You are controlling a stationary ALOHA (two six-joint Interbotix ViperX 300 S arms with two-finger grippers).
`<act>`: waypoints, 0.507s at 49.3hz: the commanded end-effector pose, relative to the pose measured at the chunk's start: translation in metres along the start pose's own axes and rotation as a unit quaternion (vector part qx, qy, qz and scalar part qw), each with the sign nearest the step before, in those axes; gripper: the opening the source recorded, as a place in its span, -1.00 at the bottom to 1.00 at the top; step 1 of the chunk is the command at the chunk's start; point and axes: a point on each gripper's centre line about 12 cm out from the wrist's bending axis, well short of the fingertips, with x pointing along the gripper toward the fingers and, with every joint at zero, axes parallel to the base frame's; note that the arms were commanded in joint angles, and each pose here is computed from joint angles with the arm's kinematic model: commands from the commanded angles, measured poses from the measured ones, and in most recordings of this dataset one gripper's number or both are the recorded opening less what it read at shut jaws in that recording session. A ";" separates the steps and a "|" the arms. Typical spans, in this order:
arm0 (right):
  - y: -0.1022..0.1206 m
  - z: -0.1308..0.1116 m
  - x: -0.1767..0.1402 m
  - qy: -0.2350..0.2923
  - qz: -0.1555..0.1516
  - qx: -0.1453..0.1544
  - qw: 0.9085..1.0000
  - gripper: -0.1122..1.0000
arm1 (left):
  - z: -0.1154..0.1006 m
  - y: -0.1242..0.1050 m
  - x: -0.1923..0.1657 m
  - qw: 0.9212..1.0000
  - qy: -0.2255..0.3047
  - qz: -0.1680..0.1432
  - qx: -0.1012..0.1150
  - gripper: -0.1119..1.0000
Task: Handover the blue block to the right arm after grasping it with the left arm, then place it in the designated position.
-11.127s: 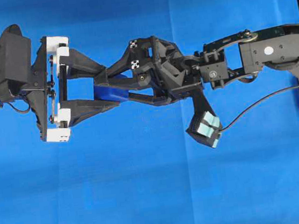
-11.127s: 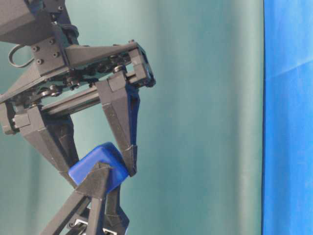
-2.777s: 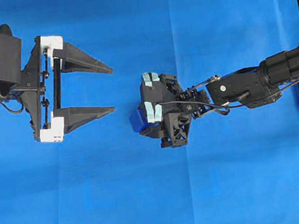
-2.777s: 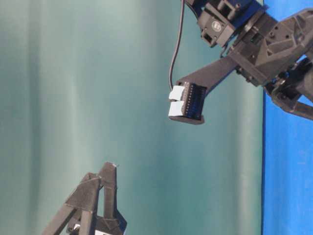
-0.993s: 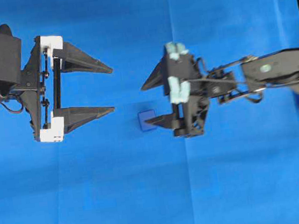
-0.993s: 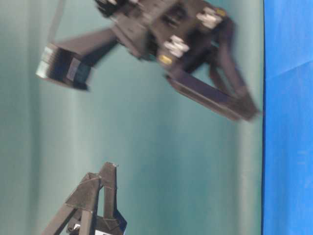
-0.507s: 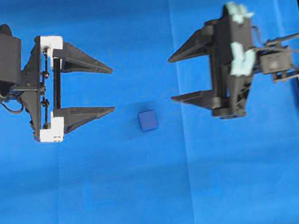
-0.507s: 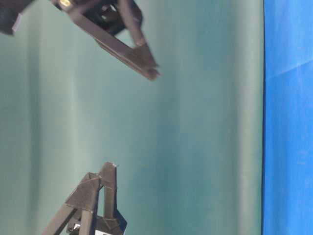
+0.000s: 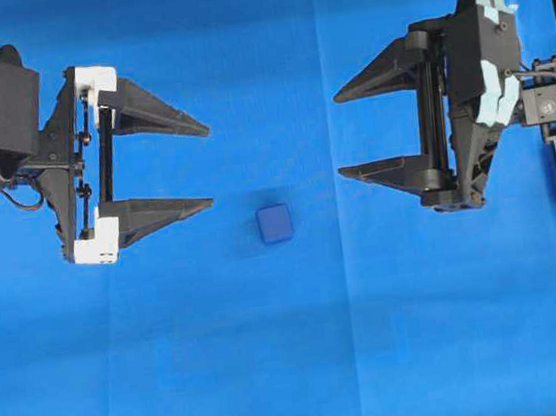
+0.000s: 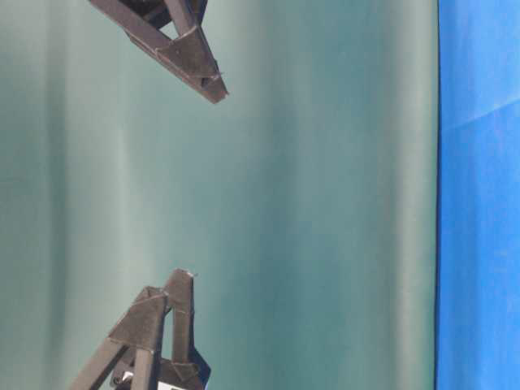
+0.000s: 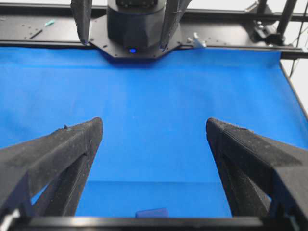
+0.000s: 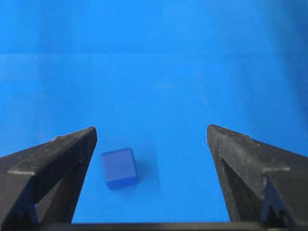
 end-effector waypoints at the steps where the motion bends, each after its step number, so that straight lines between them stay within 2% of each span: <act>1: 0.002 0.007 -0.006 -0.020 0.008 -0.003 1.000 0.78 | 0.013 0.000 -0.001 1.000 -0.021 0.000 0.000 0.87; 6: 0.002 0.006 -0.011 -0.036 0.018 -0.006 0.999 0.78 | 0.013 0.000 -0.001 1.000 -0.021 0.000 0.000 0.87; 17: -0.001 0.005 -0.030 -0.109 0.054 -0.008 0.993 0.78 | 0.014 0.000 -0.001 1.000 -0.021 0.000 0.000 0.87; 25: -0.007 -0.005 -0.032 -0.135 0.066 -0.007 0.989 0.78 | 0.015 0.000 -0.001 1.000 -0.026 -0.001 0.000 0.87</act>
